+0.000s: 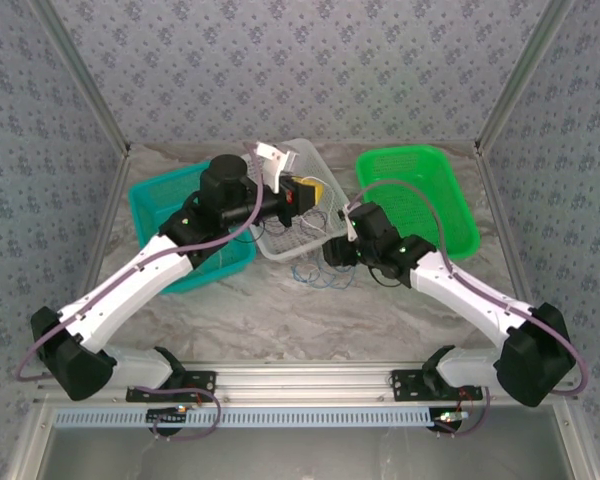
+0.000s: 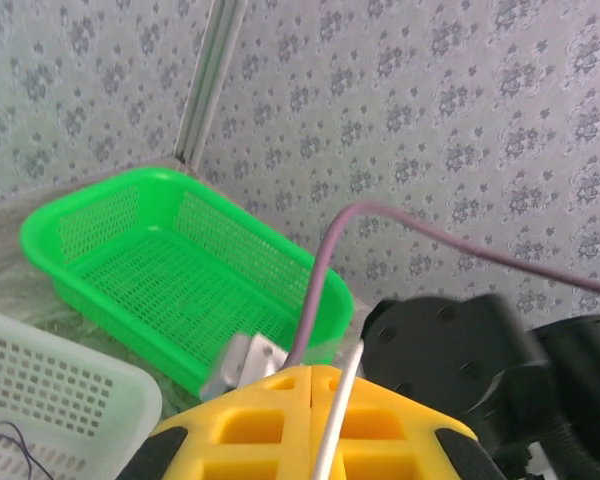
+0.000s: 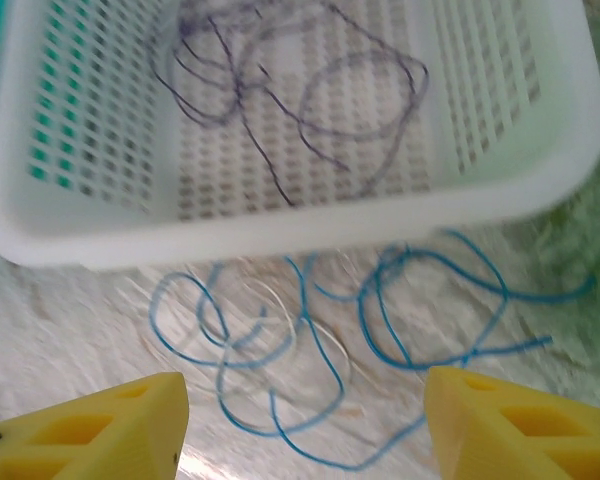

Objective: Untangle the cables

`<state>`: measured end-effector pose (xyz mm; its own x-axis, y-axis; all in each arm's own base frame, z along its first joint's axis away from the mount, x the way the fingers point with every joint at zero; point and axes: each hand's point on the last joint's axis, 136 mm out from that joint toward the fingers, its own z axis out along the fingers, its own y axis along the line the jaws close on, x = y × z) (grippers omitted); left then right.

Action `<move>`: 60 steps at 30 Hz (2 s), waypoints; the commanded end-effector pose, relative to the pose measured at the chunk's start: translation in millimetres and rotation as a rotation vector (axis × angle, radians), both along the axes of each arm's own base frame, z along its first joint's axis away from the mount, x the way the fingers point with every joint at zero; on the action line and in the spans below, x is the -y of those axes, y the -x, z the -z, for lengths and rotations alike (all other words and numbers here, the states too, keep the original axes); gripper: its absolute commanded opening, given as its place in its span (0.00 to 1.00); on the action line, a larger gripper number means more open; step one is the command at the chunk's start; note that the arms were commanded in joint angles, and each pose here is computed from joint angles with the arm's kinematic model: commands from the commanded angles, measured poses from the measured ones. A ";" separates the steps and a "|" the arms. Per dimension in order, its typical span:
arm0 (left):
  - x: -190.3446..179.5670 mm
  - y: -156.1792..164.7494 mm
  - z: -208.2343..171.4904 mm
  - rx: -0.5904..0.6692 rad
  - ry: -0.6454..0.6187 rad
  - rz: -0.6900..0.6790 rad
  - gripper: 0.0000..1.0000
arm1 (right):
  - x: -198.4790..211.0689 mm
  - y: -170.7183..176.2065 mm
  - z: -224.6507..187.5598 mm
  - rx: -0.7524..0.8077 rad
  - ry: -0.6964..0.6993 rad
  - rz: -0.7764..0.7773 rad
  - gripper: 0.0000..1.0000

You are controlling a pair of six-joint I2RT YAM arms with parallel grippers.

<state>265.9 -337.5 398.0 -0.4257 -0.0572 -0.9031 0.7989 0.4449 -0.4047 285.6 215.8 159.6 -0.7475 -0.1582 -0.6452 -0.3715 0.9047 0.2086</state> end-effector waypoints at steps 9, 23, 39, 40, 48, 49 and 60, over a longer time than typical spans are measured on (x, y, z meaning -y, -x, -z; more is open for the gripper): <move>-29.5 6.0 -55.2 0.148 0.055 -0.080 0.00 | 33.5 14.6 19.3 -0.035 0.058 0.100 0.67; -101.6 -24.6 -39.4 0.117 -0.083 -0.372 0.02 | 47.7 21.7 9.2 0.024 0.037 0.123 0.79; -227.2 -79.3 36.7 -0.059 -0.227 -0.826 0.02 | 45.0 24.8 15.4 -0.018 0.044 0.109 0.82; -234.2 -81.7 44.6 -0.076 -0.223 -0.848 0.02 | 46.7 25.1 17.4 -0.024 0.054 0.114 0.82; -289.0 -92.1 103.8 -0.253 -0.198 -1.023 0.02 | 33.9 33.7 33.2 -0.080 0.066 0.043 0.74; -297.4 -92.1 112.8 -0.285 -0.194 -1.051 0.03 | 34.4 34.4 37.0 -0.092 0.073 0.050 0.74; -318.2 -84.1 178.7 -0.522 -0.200 -1.117 0.73 | 16.3 57.8 65.8 -0.145 0.107 -0.084 0.71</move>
